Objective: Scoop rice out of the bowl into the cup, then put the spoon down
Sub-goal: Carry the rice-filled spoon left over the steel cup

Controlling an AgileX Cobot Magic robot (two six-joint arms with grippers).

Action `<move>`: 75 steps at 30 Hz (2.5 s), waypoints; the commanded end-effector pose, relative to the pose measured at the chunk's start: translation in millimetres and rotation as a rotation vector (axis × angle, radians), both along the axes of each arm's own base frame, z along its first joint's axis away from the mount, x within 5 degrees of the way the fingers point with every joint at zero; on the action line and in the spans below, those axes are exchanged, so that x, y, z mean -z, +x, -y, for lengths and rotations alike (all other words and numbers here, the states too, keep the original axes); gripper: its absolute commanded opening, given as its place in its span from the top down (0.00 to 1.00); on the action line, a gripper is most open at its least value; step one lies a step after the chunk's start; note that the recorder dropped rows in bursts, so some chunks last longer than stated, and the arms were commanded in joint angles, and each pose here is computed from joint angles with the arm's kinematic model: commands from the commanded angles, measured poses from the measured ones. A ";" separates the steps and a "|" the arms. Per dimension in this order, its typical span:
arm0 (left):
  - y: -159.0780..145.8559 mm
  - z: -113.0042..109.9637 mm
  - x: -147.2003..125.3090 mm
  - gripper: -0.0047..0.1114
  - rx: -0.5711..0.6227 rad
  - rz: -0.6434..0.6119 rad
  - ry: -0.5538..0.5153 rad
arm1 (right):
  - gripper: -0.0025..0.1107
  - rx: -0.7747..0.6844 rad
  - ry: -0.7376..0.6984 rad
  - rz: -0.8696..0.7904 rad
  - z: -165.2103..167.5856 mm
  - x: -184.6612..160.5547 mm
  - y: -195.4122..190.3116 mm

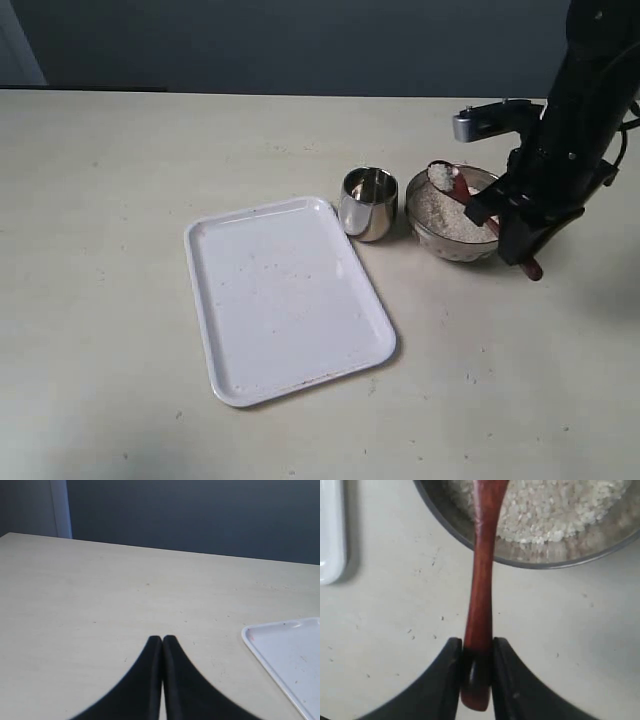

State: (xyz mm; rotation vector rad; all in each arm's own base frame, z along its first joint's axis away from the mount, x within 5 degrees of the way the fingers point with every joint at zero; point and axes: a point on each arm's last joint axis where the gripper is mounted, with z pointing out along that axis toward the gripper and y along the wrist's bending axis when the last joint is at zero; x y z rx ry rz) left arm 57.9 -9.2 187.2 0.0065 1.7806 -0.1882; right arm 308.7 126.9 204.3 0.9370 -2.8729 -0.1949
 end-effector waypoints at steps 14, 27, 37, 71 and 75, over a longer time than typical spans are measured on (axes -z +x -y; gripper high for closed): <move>0.2 -0.3 -2.6 0.96 -0.004 0.017 -0.007 | 0.99 0.024 0.071 0.003 -5.3 -7.9 1.1; 0.2 -0.3 -2.6 0.96 -0.004 0.017 -0.007 | 0.99 0.033 0.127 0.077 -20.5 -23.3 26.9; 0.2 -0.3 -2.6 0.96 -0.004 0.017 -0.007 | 0.99 -0.061 0.091 0.008 -52.7 3.9 18.2; 0.2 -0.3 -2.6 0.96 -0.004 0.017 -0.007 | 0.99 -0.244 -0.111 0.169 -71.7 18.6 18.3; 0.2 -0.3 -2.6 0.96 -0.004 0.017 -0.007 | 0.99 -0.255 -0.124 0.185 -72.1 18.5 18.9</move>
